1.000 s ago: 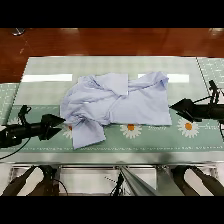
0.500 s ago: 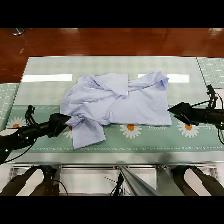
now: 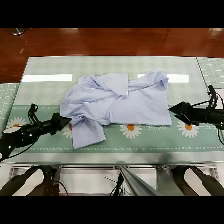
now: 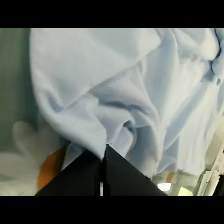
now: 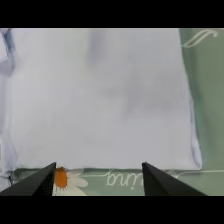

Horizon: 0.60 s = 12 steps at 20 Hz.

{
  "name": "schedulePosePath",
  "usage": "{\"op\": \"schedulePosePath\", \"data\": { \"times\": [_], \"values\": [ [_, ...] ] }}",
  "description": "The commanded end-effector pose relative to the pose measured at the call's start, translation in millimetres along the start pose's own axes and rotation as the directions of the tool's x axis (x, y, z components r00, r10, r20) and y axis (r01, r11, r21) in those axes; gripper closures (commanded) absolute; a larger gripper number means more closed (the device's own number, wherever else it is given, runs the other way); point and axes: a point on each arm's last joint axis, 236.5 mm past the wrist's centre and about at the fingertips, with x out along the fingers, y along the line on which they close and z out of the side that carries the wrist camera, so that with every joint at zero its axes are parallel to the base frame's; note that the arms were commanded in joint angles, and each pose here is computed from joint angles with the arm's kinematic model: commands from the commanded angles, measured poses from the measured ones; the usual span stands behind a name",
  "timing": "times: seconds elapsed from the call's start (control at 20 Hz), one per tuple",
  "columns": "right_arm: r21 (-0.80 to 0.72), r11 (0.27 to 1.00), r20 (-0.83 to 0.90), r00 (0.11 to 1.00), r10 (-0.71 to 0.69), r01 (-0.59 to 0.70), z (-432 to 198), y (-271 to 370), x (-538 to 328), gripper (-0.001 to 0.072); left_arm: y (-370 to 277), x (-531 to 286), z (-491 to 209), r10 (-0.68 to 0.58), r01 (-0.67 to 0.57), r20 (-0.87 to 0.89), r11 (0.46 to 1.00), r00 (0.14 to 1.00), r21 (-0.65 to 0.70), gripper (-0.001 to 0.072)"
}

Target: Fold the shirts.

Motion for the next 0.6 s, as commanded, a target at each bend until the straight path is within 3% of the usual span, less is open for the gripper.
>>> {"op": "schedulePosePath", "data": {
  "times": [0.0,0.2,0.55],
  "values": [
    [0.072,0.993,0.083,0.991,-0.104,0.098,21,-32,-7,0.0096,-27,-3,11,-0.075,0.074,0.004,0.995,0.997,0.065,0.0689],
    [0.128,0.968,-0.136,0.97,-0.2,0.217,-33,-74,2,0.0096,-49,-8,21,-0.118,0.118,-0.002,0.987,0.993,0.109,0.0689],
    [0.203,0.975,-0.171,0.984,-0.056,0.091,-33,-59,39,0.0096,-51,-8,18,-0.127,0.128,-0.014,0.986,0.992,0.11,0.0689]
  ]
}}
